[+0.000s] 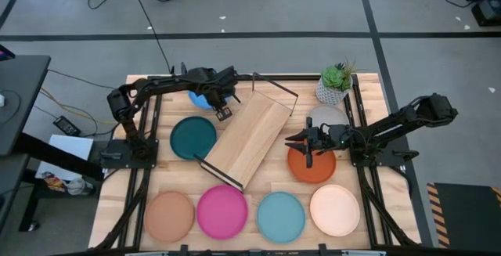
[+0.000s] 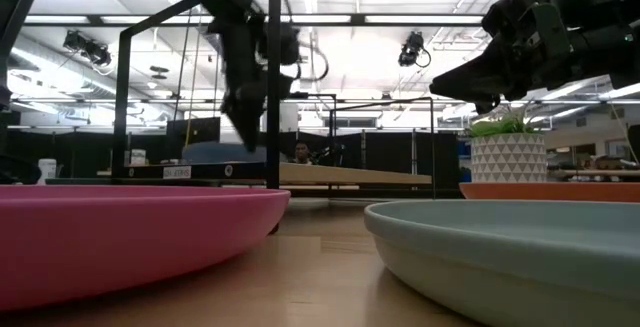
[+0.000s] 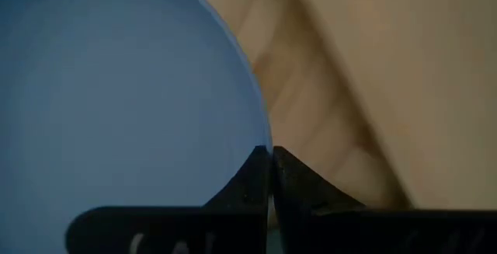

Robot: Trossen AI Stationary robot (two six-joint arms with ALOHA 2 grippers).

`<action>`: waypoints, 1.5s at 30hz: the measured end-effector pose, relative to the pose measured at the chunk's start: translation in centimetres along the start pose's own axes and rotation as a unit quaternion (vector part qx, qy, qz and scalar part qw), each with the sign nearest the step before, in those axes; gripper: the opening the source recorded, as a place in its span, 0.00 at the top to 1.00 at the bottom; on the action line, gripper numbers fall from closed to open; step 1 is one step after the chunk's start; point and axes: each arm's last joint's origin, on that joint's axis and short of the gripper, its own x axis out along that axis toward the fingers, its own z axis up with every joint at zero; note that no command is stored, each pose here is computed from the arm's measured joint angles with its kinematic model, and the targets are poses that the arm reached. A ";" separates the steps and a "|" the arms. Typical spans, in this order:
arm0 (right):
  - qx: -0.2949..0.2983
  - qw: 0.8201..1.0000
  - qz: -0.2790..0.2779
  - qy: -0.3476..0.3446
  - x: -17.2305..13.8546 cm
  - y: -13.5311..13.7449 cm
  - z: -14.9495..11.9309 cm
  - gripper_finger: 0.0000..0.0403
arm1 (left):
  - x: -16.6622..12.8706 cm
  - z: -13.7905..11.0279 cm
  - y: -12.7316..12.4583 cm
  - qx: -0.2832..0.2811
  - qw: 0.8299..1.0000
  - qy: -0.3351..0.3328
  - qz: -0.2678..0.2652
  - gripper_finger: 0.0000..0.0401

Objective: Place and stack plates onto a shelf
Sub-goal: Put the blue plate on the shelf

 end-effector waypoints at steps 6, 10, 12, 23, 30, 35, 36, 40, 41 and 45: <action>0.001 1.000 0.000 -0.005 -0.1 0.0 0.2 0.77 | -3.1 1.1 -3.7 0.105 0.994 -0.007 -0.013 0.98; -0.010 1.000 -0.001 -0.012 -0.2 0.0 0.4 0.77 | -4.0 0.8 -6.8 0.219 0.975 -0.010 -0.020 0.98; -0.017 1.000 -0.011 -0.017 -0.3 -0.1 0.6 0.77 | -4.2 0.5 -8.4 0.285 0.958 -0.019 -0.016 0.98; -0.019 0.998 -0.040 -0.037 -0.6 -0.3 1.2 0.77 | -2.1 -0.5 -13.9 0.543 0.833 -0.105 -0.013 0.97; -0.010 0.999 -0.037 -0.038 -0.7 -0.3 1.2 0.77 | -0.8 0.5 -13.2 0.541 0.822 -0.178 -0.011 0.97; -0.009 0.998 -0.037 -0.042 -0.7 -0.3 1.3 0.77 | 0.7 1.2 -12.1 0.524 0.832 -0.180 -0.028 0.97; -0.009 0.998 -0.036 -0.042 -0.7 -0.3 1.3 0.77 | 1.1 1.4 -12.0 0.522 0.834 -0.179 -0.027 0.97; -0.009 0.998 -0.036 -0.045 -0.7 -0.3 1.3 0.77 | 2.7 1.7 -11.7 0.517 0.839 -0.164 -0.026 0.96; -0.009 0.998 -0.036 -0.046 -0.7 -0.3 1.4 0.77 | 2.9 1.7 -11.6 0.517 0.840 -0.163 -0.025 0.96; -0.011 0.998 -0.036 -0.046 -0.7 -0.3 1.4 0.77 | 3.2 1.7 -11.6 0.516 0.842 -0.158 -0.023 0.96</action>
